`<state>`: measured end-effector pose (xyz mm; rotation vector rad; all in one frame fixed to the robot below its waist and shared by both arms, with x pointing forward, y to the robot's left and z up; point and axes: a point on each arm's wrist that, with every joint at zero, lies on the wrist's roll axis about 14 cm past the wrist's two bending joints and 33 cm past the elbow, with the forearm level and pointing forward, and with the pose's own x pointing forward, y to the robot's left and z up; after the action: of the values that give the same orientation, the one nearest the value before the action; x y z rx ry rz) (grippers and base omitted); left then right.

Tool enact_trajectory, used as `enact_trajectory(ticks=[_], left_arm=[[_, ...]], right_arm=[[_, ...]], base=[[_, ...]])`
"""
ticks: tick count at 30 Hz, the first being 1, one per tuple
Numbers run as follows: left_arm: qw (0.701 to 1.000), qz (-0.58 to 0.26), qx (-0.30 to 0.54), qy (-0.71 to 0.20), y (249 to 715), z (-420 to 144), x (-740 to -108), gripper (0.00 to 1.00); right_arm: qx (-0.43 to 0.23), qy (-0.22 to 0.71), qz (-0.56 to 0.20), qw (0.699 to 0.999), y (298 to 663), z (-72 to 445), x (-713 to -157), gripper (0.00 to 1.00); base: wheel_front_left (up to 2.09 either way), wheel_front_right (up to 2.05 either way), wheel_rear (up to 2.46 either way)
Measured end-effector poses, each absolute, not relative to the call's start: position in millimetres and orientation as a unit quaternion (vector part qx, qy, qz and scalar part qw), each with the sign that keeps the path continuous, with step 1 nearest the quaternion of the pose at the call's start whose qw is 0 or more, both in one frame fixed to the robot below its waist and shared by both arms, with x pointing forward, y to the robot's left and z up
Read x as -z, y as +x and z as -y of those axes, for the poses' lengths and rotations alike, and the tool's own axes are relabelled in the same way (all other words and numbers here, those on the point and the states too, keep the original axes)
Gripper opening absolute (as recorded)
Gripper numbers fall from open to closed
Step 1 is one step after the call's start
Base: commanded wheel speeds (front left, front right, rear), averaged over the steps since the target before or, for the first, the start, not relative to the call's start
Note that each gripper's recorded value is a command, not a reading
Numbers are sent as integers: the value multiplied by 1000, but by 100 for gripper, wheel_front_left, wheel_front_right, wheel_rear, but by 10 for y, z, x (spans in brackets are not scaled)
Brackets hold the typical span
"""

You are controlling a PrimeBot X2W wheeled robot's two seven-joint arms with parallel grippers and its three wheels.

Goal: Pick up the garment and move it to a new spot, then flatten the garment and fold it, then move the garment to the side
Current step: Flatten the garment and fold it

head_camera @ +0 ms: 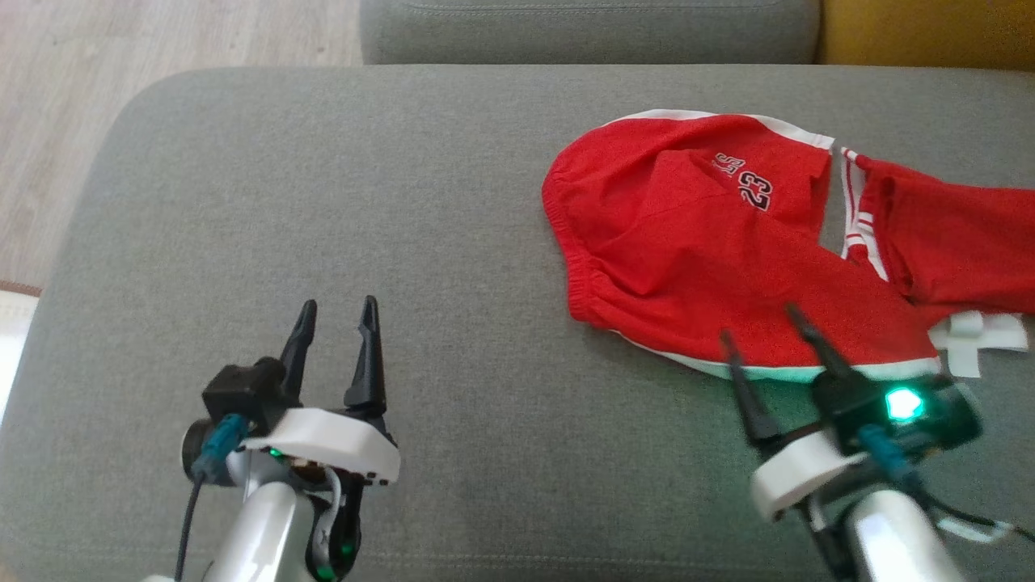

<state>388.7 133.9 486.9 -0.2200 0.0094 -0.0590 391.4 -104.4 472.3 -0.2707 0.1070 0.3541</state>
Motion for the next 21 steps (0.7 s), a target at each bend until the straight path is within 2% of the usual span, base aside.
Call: enact_trajectory(ticks=[5, 10, 21], left_arm=[[994, -10, 28, -109, 3861, -1355, -4833, 100], [994, -12, 22, -111, 3862, -1392, -4820, 100], [994, -25, -9, -109, 3805, -1576, -4736, 100]], right_arm=[[-249, -100, -71, 961, 3864, 586, -4584, 100], [-293, -88, -86, 948, 4038, 330, -4521, 100], [-346, -85, -172, 918, 4172, 50, -4039, 100]], base=[[0, 0, 0], [0, 0, 0], [0, 0, 0]])
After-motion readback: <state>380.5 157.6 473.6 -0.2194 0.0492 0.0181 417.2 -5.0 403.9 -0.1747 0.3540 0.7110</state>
